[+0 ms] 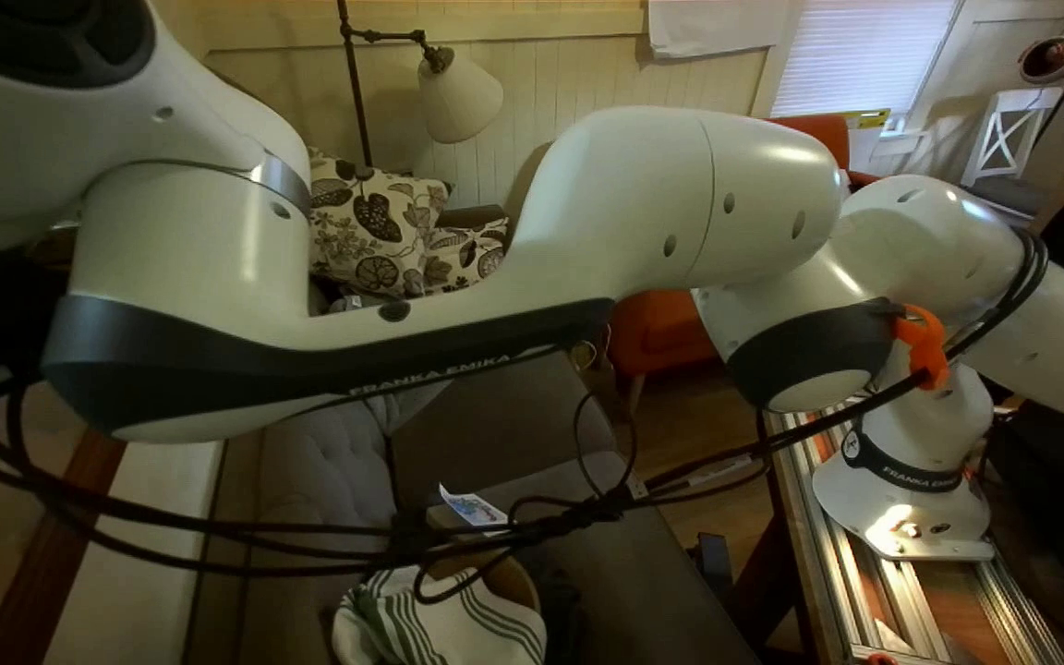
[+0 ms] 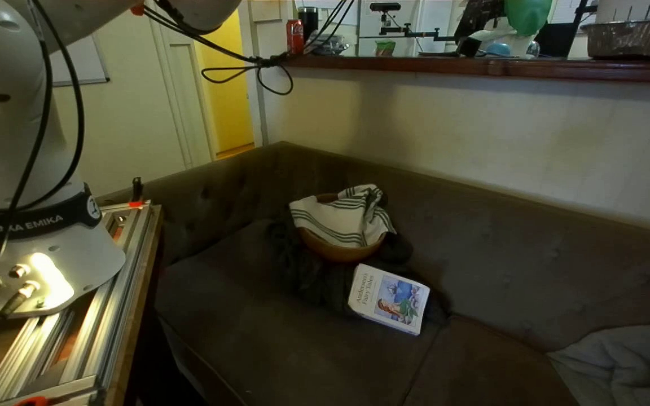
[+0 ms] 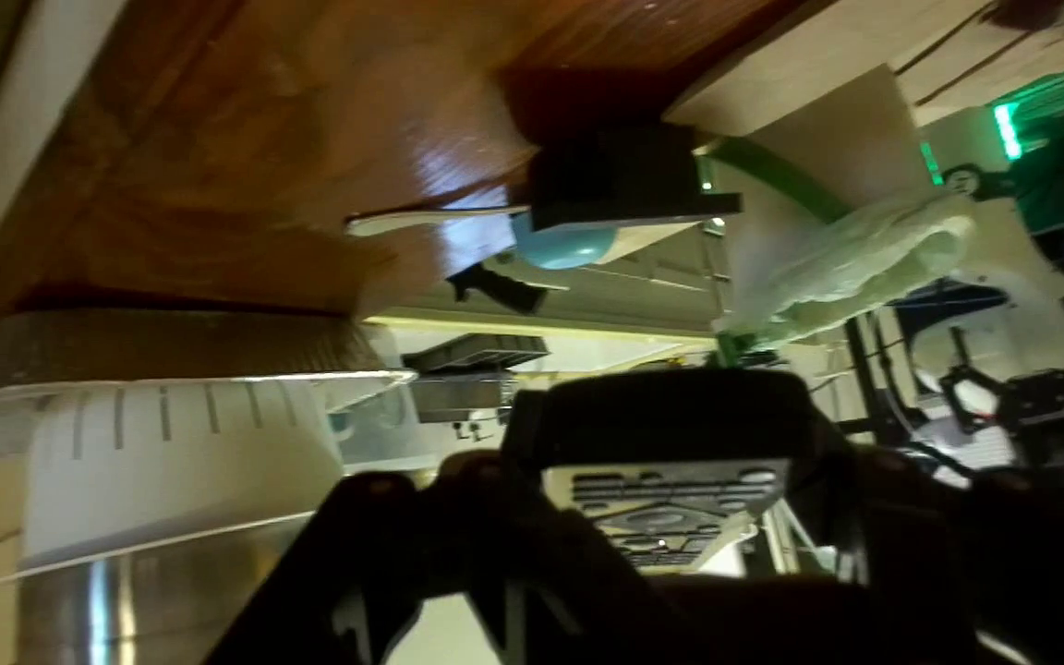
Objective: Put the black remote control on the backrest of the sofa.
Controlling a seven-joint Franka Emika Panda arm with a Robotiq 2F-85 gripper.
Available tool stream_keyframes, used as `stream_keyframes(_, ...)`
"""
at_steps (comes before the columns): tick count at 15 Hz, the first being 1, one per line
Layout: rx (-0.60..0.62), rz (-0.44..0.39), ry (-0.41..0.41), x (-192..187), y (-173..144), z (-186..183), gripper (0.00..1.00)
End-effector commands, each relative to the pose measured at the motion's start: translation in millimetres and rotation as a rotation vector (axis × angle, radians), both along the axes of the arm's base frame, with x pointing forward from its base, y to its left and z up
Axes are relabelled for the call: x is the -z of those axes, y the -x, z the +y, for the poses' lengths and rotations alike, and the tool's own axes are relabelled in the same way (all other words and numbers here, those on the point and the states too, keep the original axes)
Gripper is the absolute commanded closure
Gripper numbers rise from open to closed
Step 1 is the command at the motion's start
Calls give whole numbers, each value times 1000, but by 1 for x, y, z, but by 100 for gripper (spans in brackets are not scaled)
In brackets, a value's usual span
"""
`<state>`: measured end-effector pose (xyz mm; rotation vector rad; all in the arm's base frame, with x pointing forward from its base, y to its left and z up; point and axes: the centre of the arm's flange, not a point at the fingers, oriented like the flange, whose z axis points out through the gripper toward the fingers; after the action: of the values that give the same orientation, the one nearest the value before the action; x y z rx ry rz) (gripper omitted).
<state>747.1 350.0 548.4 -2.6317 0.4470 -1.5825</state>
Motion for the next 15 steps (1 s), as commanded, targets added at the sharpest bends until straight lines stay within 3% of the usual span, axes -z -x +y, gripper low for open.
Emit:
stream_keyframes(1,204,23,-20,24,59,-45,63)
stream_keyframes(7,546,167,-62,55,57,-76,63)
stream_keyframes(15,974,473,-111,117,70,-125,63)
